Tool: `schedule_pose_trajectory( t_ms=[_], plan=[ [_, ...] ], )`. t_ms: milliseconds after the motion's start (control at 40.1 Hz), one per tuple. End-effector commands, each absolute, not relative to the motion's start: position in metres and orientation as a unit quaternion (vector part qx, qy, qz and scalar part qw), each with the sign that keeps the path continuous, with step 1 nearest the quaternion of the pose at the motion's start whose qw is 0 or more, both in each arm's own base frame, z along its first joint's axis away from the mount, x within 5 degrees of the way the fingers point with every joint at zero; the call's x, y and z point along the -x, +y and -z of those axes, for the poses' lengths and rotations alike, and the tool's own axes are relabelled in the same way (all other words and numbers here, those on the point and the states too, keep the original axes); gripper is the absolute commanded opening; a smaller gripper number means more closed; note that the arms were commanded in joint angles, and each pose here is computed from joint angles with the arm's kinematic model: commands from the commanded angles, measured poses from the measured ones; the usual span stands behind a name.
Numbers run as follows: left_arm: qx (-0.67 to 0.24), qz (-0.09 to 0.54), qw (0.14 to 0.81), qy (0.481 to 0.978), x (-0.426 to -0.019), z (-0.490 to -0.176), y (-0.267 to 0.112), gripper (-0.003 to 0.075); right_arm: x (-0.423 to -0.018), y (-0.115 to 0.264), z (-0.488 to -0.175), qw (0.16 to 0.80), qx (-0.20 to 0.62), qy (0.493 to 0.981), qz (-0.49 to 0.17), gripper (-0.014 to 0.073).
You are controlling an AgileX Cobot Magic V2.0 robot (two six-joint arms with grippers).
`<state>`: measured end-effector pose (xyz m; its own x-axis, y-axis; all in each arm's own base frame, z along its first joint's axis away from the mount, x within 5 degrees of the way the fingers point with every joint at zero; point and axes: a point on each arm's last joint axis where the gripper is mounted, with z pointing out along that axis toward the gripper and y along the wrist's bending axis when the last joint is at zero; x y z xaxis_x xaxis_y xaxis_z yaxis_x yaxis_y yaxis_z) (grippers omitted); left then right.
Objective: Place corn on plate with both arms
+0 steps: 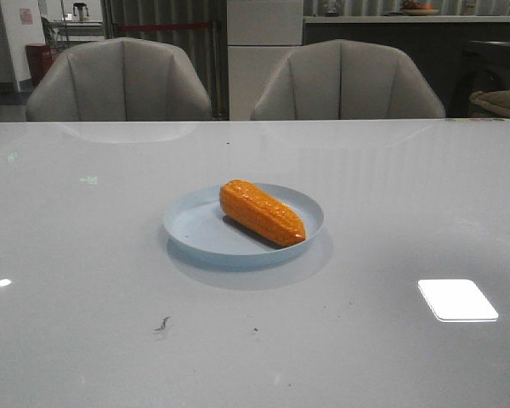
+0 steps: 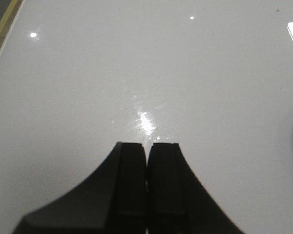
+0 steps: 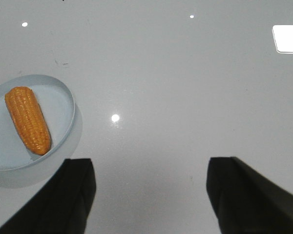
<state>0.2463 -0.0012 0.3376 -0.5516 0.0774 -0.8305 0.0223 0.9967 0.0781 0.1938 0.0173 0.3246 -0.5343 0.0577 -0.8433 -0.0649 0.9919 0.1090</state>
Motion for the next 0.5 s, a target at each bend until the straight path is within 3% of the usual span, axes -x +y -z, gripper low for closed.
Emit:
schedule_pose_trajectory(
  t_ms=[0, 199, 473],
  plan=[
    [-0.026, -0.027, 0.523, 0.852, -0.245, -0.356, -0.001, 0.0094, -0.195, 0.015, -0.342, 0.532, -0.005, 0.845, -0.064, 0.0582],
    [-0.008, 0.002, 0.566, 0.824, -0.225, -0.356, -0.004, 0.0094, -0.195, 0.015, -0.342, 0.532, -0.005, 0.845, -0.064, 0.0582],
    [-0.015, 0.01, 0.712, 0.702, -0.159, -0.335, -0.006, 0.0094, -0.195, 0.015, -0.342, 0.532, -0.005, 0.845, -0.064, 0.0582]
  ],
)
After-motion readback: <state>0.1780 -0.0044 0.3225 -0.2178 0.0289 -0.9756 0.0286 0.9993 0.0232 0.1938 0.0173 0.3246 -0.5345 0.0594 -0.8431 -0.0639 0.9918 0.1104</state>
